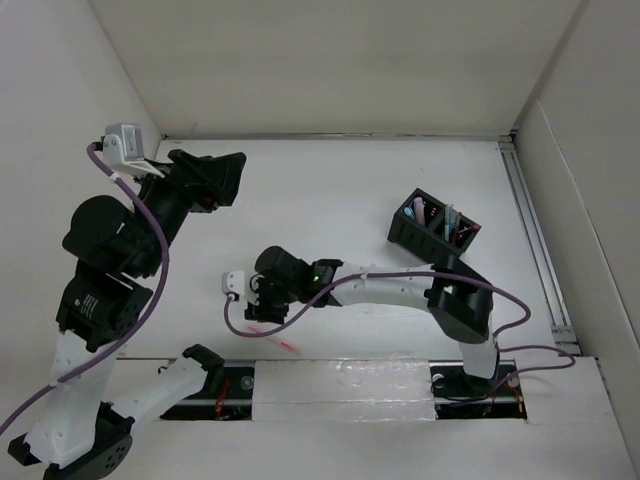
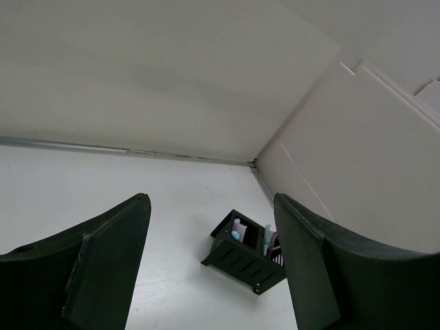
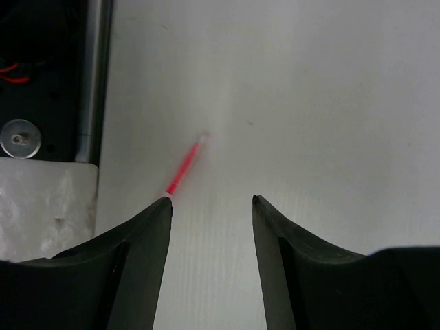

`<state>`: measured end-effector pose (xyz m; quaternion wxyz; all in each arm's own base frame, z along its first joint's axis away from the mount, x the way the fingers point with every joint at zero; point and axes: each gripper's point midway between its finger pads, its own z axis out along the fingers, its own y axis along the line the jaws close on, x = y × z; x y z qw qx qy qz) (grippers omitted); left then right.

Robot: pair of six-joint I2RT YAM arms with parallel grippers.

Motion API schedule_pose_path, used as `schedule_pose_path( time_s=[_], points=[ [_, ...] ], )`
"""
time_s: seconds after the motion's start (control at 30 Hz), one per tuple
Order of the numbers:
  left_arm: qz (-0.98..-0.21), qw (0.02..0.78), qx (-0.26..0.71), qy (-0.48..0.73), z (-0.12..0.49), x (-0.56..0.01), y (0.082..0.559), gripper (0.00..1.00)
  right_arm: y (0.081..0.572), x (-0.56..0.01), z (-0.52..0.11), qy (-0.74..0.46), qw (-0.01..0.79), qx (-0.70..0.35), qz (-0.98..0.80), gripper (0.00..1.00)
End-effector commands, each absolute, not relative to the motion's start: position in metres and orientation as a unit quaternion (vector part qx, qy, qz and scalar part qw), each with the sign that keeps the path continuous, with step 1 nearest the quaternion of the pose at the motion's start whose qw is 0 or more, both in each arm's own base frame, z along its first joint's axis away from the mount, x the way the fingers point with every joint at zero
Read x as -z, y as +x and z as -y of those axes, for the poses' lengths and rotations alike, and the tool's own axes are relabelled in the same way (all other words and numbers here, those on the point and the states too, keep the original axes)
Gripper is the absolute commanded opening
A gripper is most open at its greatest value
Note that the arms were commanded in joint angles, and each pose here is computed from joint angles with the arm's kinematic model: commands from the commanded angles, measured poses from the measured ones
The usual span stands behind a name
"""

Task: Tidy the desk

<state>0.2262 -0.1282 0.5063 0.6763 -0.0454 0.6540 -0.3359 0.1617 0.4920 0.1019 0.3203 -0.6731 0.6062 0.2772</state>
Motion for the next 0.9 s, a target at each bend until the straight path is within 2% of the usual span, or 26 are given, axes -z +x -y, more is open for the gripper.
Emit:
schedule_pose_path(
  time_s=[0.0, 0.23, 0.4, 0.57, 0.6, 0.63, 0.7, 0.73, 0.77, 0.83, 0.87],
  points=[
    [-0.639, 0.693, 0.329, -0.059, 0.116, -0.519, 0.219, 0.69, 0.147, -0.109, -0.504, -0.693, 0.310, -0.273, -0.591, 0.56],
    [-0.645, 0.691, 0.319, -0.063, 0.112, -0.511, 0.218, 0.69, 0.111, -0.084, -0.519, -0.706, 0.267, -0.288, -0.590, 0.56],
    [-0.650, 0.689, 0.316, -0.062, 0.111, -0.506, 0.217, 0.69, 0.127, -0.073, -0.519, -0.693, 0.289, -0.242, -0.614, 0.55],
    [-0.654, 0.686, 0.313, -0.055, 0.112, -0.504, 0.217, 0.69, 0.141, -0.046, -0.514, -0.681, 0.279, -0.195, -0.649, 0.51],
    [-0.654, 0.687, 0.313, -0.052, 0.112, -0.504, 0.216, 0.69, 0.144, -0.032, -0.509, -0.678, 0.272, -0.179, -0.659, 0.40],
    [-0.653, 0.688, 0.313, -0.052, 0.112, -0.505, 0.216, 0.69, 0.144, -0.031, -0.509, -0.678, 0.272, -0.179, -0.659, 0.39],
    [-0.654, 0.687, 0.311, -0.051, 0.112, -0.504, 0.216, 0.69, 0.145, -0.020, -0.502, -0.671, 0.263, -0.166, -0.673, 0.27],
    [-0.653, 0.690, 0.309, -0.047, 0.112, -0.506, 0.215, 0.69, 0.145, -0.013, -0.497, -0.669, 0.261, -0.161, -0.677, 0.15],
    [-0.653, 0.690, 0.309, -0.047, 0.112, -0.506, 0.215, 0.69, 0.145, -0.014, -0.497, -0.669, 0.261, -0.161, -0.677, 0.10],
    [-0.653, 0.691, 0.308, -0.046, 0.112, -0.506, 0.216, 0.69, 0.145, -0.010, -0.495, -0.666, 0.262, -0.160, -0.680, 0.07],
    [-0.654, 0.690, 0.308, -0.045, 0.112, -0.505, 0.216, 0.69, 0.145, -0.010, -0.495, -0.667, 0.263, -0.159, -0.678, 0.00]
  ],
)
